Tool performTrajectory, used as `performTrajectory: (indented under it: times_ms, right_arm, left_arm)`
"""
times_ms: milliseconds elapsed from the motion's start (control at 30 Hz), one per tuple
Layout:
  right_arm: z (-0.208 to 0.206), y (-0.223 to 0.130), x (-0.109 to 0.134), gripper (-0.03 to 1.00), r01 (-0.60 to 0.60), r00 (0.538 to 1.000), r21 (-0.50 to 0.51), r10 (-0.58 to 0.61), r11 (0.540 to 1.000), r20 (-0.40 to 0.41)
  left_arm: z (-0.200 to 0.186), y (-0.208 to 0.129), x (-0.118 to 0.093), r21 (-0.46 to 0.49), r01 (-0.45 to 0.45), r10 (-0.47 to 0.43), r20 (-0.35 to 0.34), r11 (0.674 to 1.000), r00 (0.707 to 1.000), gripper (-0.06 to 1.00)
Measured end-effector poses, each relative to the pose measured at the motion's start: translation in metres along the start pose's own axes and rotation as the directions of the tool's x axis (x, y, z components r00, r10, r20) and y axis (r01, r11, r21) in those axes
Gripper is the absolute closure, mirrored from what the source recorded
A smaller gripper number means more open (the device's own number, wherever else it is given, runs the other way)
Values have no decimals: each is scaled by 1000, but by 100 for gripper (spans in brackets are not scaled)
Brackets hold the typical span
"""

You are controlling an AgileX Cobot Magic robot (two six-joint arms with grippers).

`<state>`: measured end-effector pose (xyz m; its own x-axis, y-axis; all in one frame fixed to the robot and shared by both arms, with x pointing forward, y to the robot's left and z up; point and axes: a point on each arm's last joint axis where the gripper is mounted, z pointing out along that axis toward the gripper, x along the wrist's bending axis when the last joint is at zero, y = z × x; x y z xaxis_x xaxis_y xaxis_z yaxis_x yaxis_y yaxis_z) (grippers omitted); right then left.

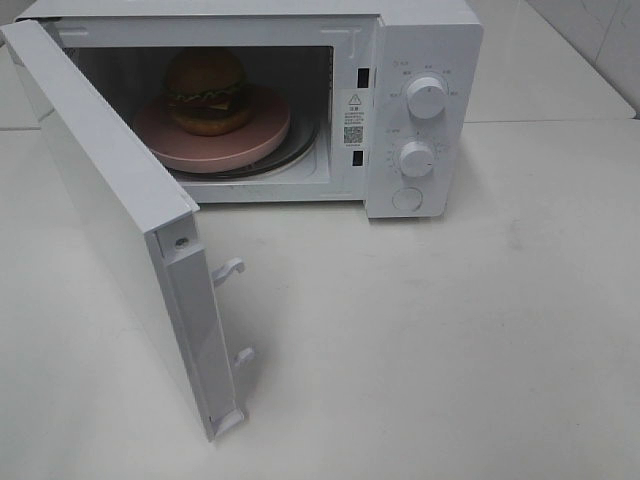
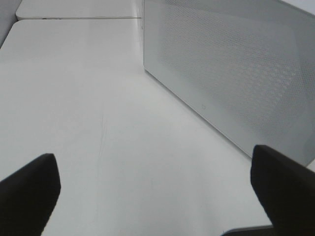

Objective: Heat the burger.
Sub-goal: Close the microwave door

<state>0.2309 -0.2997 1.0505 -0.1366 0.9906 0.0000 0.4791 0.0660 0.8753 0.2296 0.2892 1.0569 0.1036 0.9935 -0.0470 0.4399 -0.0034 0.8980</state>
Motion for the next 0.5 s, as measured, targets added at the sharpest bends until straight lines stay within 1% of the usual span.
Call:
performTrajectory:
  times_ms: [67,100,133,167,233,267,333,367,400,433,467,500]
  right_arm:
    - [0,0,0,21,0,1000,0,0,1000,0]
    - [0,0,0,21,0,1000,0,0,1000,0]
    - [0,0,0,21,0,1000,0,0,1000,0]
    - [0,0,0,21,0,1000,0,0,1000,0]
    - [0,0,0,21,0,1000,0,0,1000,0]
    - [0,0,0,21,0,1000,0,0,1000,0]
    - [0,0,0,21,0,1000,0,0,1000,0]
    - [0,0,0,21,0,1000,0,0,1000,0]
    - [0,0,0,21,0,1000,0,0,1000,0]
    - [0,0,0,21,0,1000,0,0,1000,0]
    - [0,0,0,21,0,1000,0,0,1000,0]
    - [0,0,0,21,0,1000,0,0,1000,0]
  left_arm:
    - [-4,9,-1,-36,2,-2,4,999,1000,-1]
    - [-4,9,-1,-36,2,-2,4,999,1000,-1]
    - [-3,16,0,-50,4,-4,1,999,1000,2]
    - [-3,16,0,-50,4,-4,1,999,1000,2]
    - [6,26,1,-42,12,-12,-2,999,1000,14]
    - [6,26,1,-42,12,-12,-2,999,1000,14]
    - [20,37,4,-20,23,-23,-8,1000,1000,37]
    - [20,37,4,-20,23,-23,-8,1000,1000,37]
    - [24,39,5,-12,25,-26,-9,1000,1000,44]
    - [31,44,6,-2,30,-30,-13,1000,999,56]
    - [31,44,6,-2,30,-30,-13,1000,999,56]
    - [36,46,7,11,31,-31,-17,999,999,63]
